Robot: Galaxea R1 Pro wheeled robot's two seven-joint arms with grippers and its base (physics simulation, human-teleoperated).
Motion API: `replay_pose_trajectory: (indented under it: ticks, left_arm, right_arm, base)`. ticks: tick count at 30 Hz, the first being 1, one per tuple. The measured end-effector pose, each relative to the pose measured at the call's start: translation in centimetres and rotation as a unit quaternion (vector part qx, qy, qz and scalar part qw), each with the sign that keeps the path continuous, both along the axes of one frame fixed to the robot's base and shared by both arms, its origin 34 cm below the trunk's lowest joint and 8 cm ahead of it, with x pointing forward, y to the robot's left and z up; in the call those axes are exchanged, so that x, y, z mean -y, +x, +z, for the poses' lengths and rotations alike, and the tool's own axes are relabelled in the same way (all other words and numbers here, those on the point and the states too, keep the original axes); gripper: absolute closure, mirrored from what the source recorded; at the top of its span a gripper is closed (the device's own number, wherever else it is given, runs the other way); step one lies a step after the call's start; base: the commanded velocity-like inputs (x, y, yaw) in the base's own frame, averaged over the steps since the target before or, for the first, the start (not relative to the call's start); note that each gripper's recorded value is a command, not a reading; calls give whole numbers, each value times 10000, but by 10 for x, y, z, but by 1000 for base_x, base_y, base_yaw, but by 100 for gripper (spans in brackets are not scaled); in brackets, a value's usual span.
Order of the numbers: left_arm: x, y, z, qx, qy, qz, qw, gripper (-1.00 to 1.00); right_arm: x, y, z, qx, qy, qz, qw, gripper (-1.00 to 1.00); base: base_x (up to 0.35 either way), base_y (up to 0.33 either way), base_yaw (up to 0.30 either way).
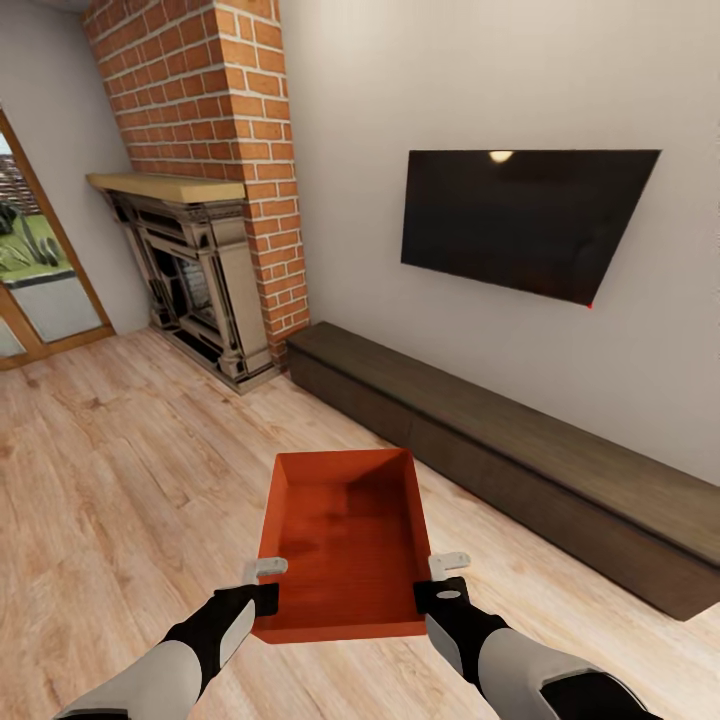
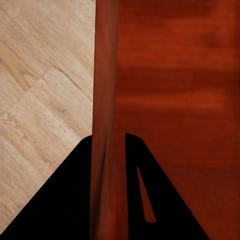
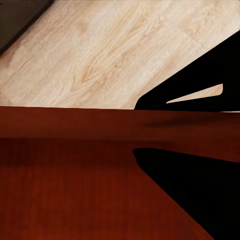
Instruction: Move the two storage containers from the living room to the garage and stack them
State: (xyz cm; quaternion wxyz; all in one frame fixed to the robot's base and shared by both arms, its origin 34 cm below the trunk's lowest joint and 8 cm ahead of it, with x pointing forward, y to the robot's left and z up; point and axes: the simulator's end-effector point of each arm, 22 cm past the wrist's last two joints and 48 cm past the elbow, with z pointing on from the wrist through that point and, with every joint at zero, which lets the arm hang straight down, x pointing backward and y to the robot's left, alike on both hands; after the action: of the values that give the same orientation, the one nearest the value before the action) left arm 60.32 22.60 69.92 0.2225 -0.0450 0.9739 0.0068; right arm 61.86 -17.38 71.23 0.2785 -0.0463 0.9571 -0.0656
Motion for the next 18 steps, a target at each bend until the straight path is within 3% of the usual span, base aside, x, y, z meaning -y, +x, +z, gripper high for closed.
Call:
replay_pose_trajectory:
  ticks: [18]
  left_arm:
    - [0,1,27,145,1,2,9999,100]
  right_arm:
    - [0,1,27,145,0,2,9999,100]
  base:
    - [0,0,0]
